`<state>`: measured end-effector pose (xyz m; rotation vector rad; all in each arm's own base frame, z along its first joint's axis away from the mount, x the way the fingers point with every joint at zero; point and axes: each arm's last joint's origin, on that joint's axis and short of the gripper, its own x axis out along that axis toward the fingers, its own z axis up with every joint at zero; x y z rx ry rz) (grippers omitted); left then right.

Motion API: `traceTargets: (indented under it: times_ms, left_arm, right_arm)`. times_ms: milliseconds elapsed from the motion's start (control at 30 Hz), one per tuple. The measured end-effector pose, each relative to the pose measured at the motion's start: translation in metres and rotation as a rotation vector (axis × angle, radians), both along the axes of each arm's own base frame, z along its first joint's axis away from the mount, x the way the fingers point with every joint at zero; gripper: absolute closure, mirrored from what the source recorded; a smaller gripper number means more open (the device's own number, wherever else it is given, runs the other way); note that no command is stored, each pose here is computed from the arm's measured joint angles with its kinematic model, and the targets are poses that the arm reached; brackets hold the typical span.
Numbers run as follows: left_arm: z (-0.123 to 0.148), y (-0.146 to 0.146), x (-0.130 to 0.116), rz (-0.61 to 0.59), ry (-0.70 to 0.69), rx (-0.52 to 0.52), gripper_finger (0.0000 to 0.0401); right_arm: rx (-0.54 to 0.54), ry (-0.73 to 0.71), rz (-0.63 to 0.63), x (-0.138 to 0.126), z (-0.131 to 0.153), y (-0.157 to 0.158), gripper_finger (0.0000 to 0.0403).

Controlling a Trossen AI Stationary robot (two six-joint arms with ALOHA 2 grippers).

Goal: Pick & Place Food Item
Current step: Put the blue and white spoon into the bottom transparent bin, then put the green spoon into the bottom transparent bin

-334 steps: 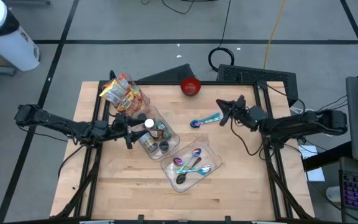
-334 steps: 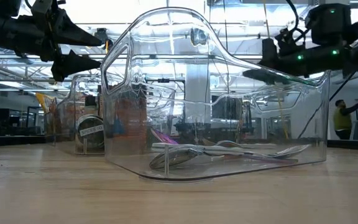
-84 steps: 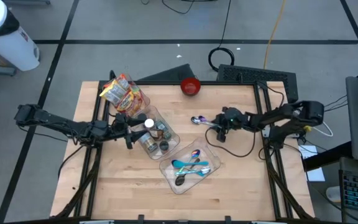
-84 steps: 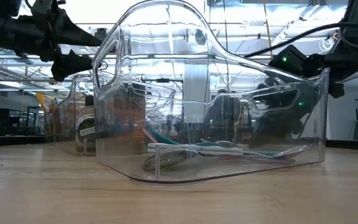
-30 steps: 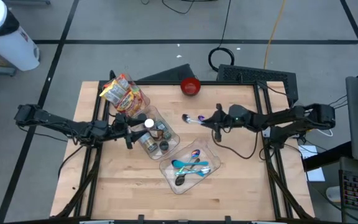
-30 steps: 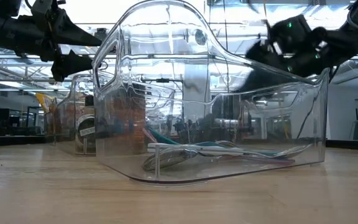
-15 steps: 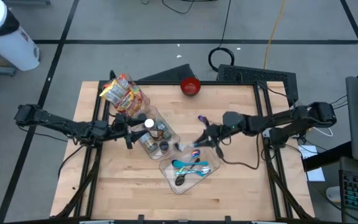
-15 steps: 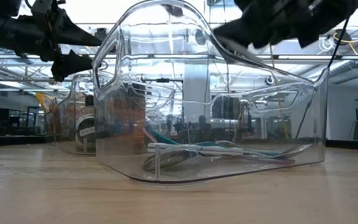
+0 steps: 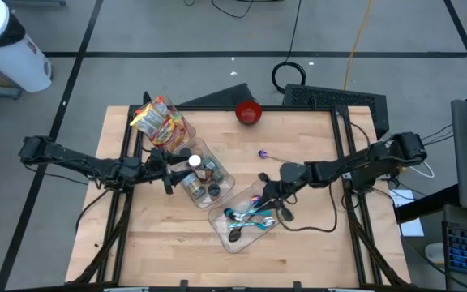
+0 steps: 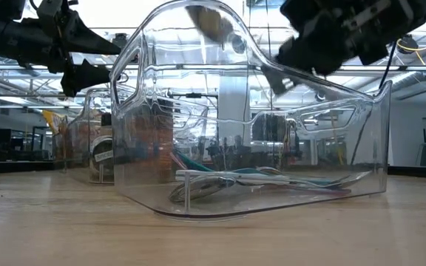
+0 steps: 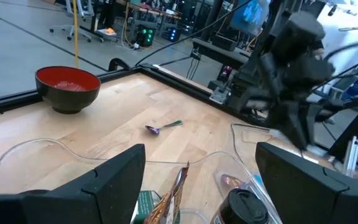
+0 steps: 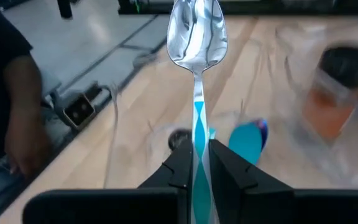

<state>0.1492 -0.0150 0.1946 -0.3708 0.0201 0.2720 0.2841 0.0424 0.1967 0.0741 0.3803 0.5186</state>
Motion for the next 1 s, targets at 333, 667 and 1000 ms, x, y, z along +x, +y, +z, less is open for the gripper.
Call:
traceTargets:
  times_ms: [333,667,1000]
  left_arm:
    - [0.000,0.000,0.000,0.000,0.000,0.000,0.0089]
    - [0.000,0.000,0.000,0.000,0.001,0.000,0.0089]
    - [0.000,0.000,0.000,0.000,0.000,0.000,0.0089]
  right_arm:
    - [0.051,0.051,0.007,0.007,-0.014,0.001,0.0367]
    - [0.051,0.040,0.009,0.007,-0.013,0.001,0.0318]
    - [0.056,-0.036,-0.037,0.003,0.005,-0.011,0.0276]
